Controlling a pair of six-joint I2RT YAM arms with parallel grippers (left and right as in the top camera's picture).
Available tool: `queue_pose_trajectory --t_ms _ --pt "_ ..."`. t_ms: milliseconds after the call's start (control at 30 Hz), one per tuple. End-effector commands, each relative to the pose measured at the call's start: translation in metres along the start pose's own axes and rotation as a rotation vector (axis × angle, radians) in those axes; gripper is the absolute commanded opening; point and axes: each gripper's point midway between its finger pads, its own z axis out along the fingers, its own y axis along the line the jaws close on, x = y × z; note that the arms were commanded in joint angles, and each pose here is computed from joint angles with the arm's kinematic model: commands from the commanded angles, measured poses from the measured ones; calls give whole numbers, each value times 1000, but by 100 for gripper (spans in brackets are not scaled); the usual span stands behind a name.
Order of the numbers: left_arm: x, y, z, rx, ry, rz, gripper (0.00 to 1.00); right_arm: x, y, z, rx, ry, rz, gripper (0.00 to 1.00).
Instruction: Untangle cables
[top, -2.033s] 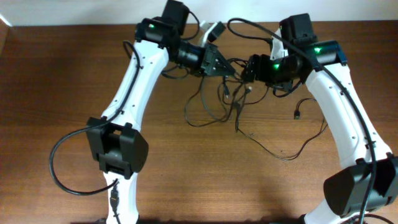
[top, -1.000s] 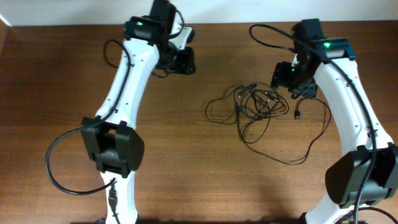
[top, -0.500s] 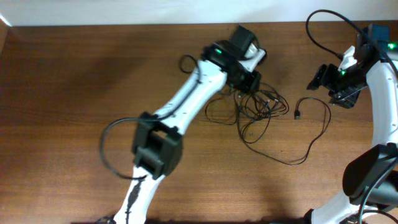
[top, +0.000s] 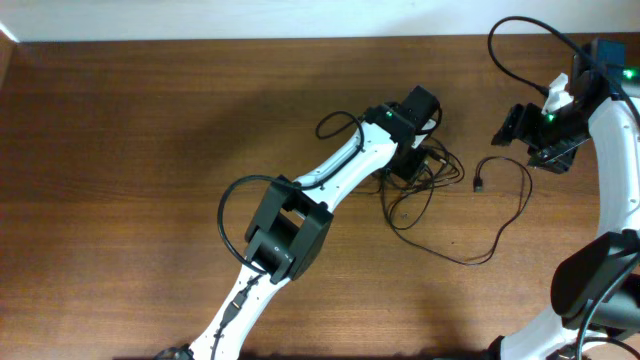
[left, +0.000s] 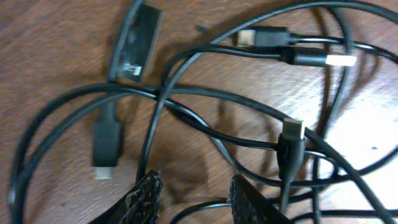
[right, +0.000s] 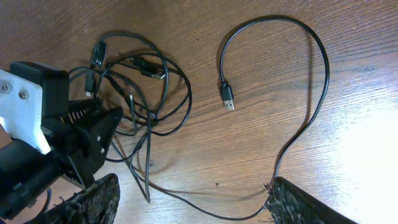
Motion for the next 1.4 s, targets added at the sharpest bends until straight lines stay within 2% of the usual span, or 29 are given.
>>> queue_pose_trajectory --t_ms 0,267,300,367,500,600,800,900,1000,1033,1067,1133,1267,1367 --pt "13 18 18 -80 47 -14 37 2 2 1 -6 10 -18 78" --pt "39 30 17 -150 154 -13 35 2 4 2 -6 9 -23 78" --pt "43 31 17 -152 171 -13 29 2 5 2 -7 8 -27 78" --pt "51 34 15 -156 203 -18 0 3 9 3 -9 8 -37 78" --pt "56 38 4 -155 241 -30 0 5 17 5 -11 10 -59 78" --pt "42 39 -17 -106 220 -58 0 8 25 7 -13 17 -84 78" --pt "4 51 -84 8 115 -132 0 15 41 11 -18 27 -129 78" --pt "-10 68 -117 5 51 -156 0 16 49 13 -23 24 -152 78" --pt "-17 85 -131 -3 7 -183 0 16 58 15 -30 14 -176 78" --pt "-17 88 -131 -5 7 -188 2 16 59 15 -31 11 -180 78" --pt "-15 91 -123 -5 20 -194 16 16 60 15 -31 11 -181 78" --pt "-13 84 -113 39 40 -169 27 15 57 15 -24 9 -177 78" --pt "-6 48 -90 197 87 -44 32 7 38 12 17 -11 -137 82" --pt "-3 36 -81 211 102 0 31 1 21 8 22 -17 -89 82"
